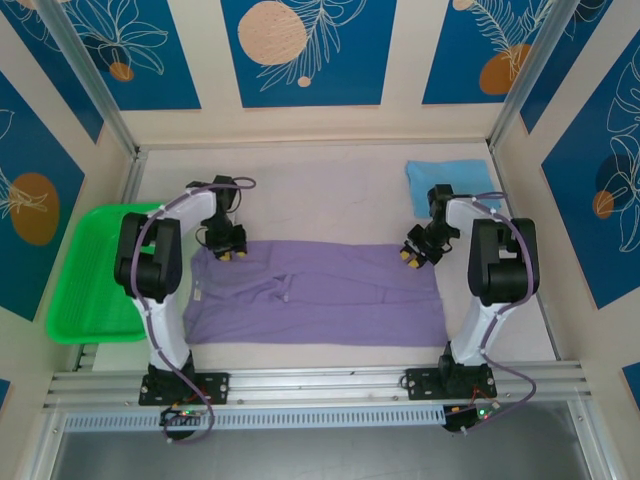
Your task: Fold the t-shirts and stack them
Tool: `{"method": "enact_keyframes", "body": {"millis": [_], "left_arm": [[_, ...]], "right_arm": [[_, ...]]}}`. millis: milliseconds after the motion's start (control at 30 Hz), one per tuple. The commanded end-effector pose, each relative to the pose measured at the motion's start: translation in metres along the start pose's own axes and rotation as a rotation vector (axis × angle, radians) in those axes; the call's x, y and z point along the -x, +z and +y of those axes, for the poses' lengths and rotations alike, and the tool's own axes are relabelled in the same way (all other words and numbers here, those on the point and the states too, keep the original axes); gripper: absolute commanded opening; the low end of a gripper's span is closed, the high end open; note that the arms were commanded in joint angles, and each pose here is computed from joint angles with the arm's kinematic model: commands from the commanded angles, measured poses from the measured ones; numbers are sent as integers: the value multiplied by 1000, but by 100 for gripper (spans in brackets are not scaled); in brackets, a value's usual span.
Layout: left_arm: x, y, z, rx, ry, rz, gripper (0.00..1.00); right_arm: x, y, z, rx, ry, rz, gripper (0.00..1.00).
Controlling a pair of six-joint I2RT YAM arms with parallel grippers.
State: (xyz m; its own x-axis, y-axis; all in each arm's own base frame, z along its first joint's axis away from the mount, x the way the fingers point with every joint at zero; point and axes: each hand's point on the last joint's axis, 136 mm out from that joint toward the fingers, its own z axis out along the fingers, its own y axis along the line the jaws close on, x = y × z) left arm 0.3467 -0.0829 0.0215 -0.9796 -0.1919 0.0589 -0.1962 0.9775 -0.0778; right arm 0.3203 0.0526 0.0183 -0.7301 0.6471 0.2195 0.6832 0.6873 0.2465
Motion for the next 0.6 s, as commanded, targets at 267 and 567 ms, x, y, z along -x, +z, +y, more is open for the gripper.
{"method": "enact_keyframes", "body": {"millis": [267, 567], "left_arm": [[51, -4, 25, 110, -43, -64, 33], [43, -92, -27, -111, -24, -201, 73]], "right_arm": [[39, -21, -5, 70, 128, -71, 48], [-9, -74, 77, 333, -128, -188, 60]]}}
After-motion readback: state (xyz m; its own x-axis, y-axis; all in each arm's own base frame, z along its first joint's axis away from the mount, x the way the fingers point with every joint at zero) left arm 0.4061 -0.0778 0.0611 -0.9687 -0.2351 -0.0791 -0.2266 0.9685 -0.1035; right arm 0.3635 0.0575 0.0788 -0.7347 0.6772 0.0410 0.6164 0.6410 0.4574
